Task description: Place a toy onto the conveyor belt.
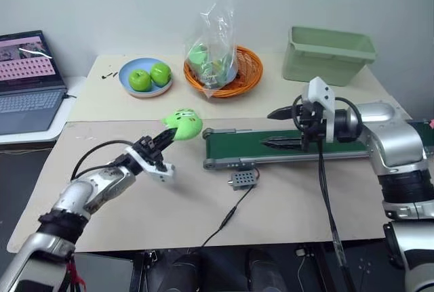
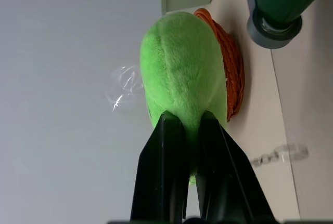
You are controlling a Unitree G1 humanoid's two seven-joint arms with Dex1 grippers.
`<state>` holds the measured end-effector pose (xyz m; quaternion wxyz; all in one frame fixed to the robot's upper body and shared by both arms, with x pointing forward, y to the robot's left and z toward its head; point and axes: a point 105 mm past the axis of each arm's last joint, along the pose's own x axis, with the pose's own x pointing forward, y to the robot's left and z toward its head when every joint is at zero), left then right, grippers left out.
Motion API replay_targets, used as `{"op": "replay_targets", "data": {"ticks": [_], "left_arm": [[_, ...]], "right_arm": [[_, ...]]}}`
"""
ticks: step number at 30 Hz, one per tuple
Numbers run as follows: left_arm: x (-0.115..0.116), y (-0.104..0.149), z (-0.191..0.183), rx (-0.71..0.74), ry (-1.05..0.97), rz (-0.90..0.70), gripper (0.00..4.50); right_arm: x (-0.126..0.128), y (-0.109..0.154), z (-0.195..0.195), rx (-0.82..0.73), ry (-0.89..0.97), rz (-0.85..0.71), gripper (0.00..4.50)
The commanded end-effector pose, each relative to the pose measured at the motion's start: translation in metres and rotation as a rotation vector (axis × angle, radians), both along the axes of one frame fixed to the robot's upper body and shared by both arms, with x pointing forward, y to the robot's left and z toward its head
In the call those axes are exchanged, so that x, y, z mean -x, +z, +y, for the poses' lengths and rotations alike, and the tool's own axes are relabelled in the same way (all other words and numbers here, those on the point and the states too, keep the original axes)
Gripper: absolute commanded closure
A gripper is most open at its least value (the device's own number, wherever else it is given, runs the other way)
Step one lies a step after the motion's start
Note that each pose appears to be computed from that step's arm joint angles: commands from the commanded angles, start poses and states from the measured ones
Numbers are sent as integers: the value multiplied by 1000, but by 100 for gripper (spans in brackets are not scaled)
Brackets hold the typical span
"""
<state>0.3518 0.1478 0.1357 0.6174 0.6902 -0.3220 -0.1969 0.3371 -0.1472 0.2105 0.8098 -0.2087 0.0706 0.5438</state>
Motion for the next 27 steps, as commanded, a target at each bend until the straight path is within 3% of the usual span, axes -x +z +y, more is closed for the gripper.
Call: {"op": "replay_targets", "data": {"ticks": [1,9,17,18,21,27], "left_arm": [[1,-8,-16,-14,-76,14,425],[-1,-14,-59,-26,-224,25,425],[0,-16,-76,-26,-278,50,425],[-1,-18,-76,-28,-277,65,368],[-2,-21,-75,-32,-274,100,283],[-6,-3,-76,78,-255,125,57]], "right_arm": [[5,14,-1,-13,-2,-53,0],[9,17,-9,-16,-43,-61,0],[13,15,-13,-18,-69,-59,0],[13,15,-13,-19,-72,-59,0],[14,15,-13,-20,-75,-59,0],[12,15,-13,-20,-78,-56,0]]}}
